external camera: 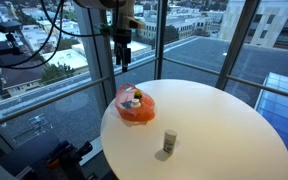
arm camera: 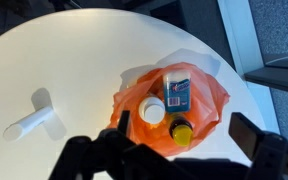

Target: Take the yellow bottle out of the plastic bag and put it on the table

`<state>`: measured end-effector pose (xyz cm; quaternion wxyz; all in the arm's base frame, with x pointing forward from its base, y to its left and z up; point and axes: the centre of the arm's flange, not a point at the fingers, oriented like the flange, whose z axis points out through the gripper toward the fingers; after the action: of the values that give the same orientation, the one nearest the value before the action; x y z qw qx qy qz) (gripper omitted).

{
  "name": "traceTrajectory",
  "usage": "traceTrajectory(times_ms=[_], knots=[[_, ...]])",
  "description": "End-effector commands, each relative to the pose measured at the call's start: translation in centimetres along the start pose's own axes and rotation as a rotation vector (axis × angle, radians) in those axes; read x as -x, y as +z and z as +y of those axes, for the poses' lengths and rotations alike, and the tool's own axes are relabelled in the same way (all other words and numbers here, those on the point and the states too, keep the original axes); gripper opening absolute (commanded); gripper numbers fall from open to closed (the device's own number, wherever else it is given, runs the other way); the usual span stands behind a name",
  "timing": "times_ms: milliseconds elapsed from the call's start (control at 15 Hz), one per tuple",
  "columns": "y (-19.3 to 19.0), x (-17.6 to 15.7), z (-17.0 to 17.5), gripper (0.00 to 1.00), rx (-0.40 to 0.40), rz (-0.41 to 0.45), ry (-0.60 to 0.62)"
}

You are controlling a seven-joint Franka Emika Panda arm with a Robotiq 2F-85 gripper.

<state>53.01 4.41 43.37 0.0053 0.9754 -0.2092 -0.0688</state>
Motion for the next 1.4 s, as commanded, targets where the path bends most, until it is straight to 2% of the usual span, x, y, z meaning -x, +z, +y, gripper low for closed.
traceTrajectory(times_ms=[0,400,600,933,1333], knots=[[0.2,-0.5,0.1,1.0,0.0,-0.004,0.01],[0.6,-0.7,-0.1,1.0,0.004,-0.012,0.008],[1.8,-1.1,-0.3,1.0,0.036,0.011,0.038],[5.4,-3.4,-0.3,1.0,0.065,0.062,0.021],[10.2,-6.6,-0.4,1.0,0.057,0.12,-0.028]])
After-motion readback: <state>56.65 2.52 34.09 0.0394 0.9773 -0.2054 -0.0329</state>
